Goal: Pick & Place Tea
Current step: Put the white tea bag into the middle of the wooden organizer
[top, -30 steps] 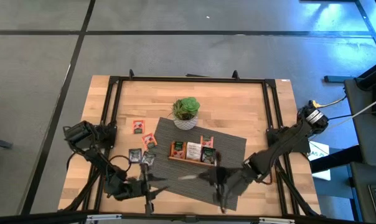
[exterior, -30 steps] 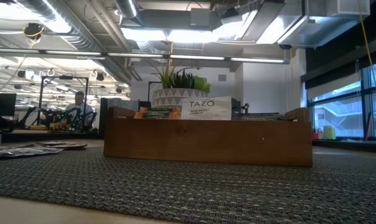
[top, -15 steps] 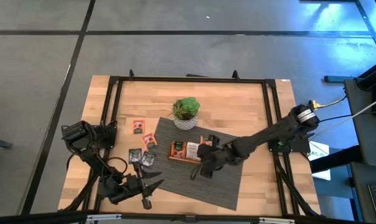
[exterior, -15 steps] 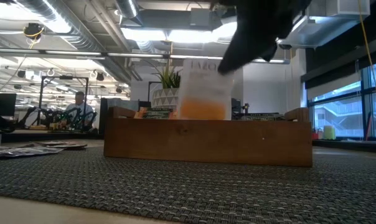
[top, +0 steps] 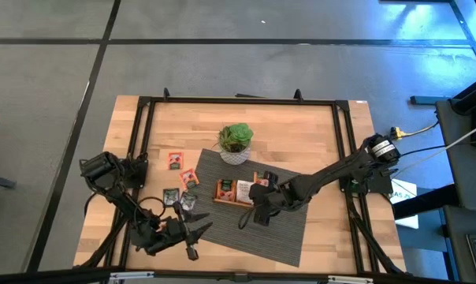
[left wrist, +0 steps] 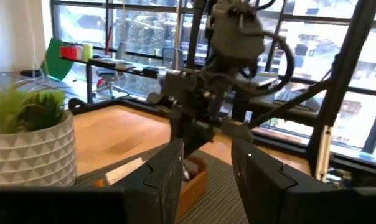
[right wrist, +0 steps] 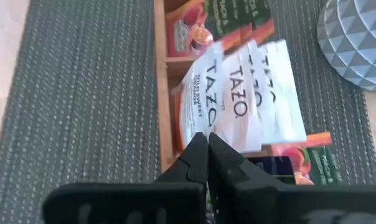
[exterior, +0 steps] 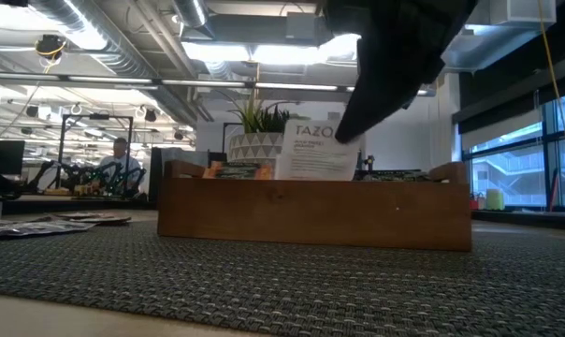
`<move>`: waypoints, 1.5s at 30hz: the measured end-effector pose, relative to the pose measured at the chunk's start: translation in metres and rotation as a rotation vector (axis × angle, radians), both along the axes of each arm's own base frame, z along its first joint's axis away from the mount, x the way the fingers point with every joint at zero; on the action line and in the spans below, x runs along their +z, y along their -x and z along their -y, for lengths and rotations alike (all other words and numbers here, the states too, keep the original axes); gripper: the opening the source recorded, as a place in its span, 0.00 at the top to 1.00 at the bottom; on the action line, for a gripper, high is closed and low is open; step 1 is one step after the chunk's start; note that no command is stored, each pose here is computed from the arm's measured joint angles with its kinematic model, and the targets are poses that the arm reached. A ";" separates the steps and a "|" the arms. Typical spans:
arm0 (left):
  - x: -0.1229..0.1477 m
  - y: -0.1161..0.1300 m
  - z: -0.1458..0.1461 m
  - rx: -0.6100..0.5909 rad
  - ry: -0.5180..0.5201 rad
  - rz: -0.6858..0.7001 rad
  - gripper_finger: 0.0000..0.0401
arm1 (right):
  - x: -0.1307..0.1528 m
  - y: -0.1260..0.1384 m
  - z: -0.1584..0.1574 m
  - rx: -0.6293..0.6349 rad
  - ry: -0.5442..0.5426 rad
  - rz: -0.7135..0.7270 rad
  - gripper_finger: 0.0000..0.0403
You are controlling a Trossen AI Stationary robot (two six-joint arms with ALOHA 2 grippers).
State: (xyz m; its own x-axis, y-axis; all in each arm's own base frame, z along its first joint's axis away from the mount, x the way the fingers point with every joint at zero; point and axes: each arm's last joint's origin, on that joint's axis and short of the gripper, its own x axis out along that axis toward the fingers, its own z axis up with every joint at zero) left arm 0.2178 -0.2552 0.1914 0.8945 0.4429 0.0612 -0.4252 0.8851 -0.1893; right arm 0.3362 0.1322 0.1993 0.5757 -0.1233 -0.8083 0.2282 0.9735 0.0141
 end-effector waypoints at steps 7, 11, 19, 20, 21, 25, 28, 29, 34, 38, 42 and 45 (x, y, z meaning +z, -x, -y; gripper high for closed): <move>-0.003 -0.019 -0.008 -0.140 -0.030 0.039 0.67 | -0.012 -0.002 0.002 -0.006 0.013 -0.048 0.99; -0.009 -0.032 -0.014 -0.234 -0.018 0.036 0.68 | -0.017 -0.004 0.006 -0.017 0.021 -0.074 0.99; -0.024 -0.056 -0.026 -0.519 0.037 -0.037 0.68 | -0.025 -0.008 0.013 -0.017 0.006 -0.106 0.99; -0.024 -0.058 -0.028 -0.532 0.035 -0.040 0.68 | -0.026 -0.008 0.013 -0.007 0.012 -0.111 0.99; -0.024 -0.059 -0.029 -0.542 0.037 -0.037 0.68 | -0.026 -0.008 0.013 -0.003 0.010 -0.112 0.99; -0.024 -0.064 -0.034 -0.547 0.038 -0.033 0.68 | -0.024 -0.009 0.013 0.005 0.003 -0.102 0.99; -0.024 -0.065 -0.036 -0.541 0.036 -0.037 0.68 | -0.022 -0.009 0.013 0.021 0.010 -0.095 0.99; -0.024 -0.065 -0.036 -0.541 0.034 -0.041 0.68 | -0.022 -0.009 0.013 0.023 0.012 -0.096 0.99; -0.027 -0.065 -0.035 -0.543 0.030 -0.070 0.68 | -0.022 -0.009 0.013 0.026 0.014 -0.095 0.99; -0.031 -0.065 -0.035 -0.550 0.046 -0.101 0.68 | -0.021 -0.009 0.012 0.027 0.012 -0.087 0.99; -0.032 -0.066 -0.036 -0.589 0.047 -0.111 0.67 | -0.017 -0.011 0.012 0.042 0.030 -0.080 0.99; -0.033 -0.067 -0.037 -0.604 0.062 -0.115 0.67 | -0.011 -0.014 0.012 0.034 0.061 -0.058 0.99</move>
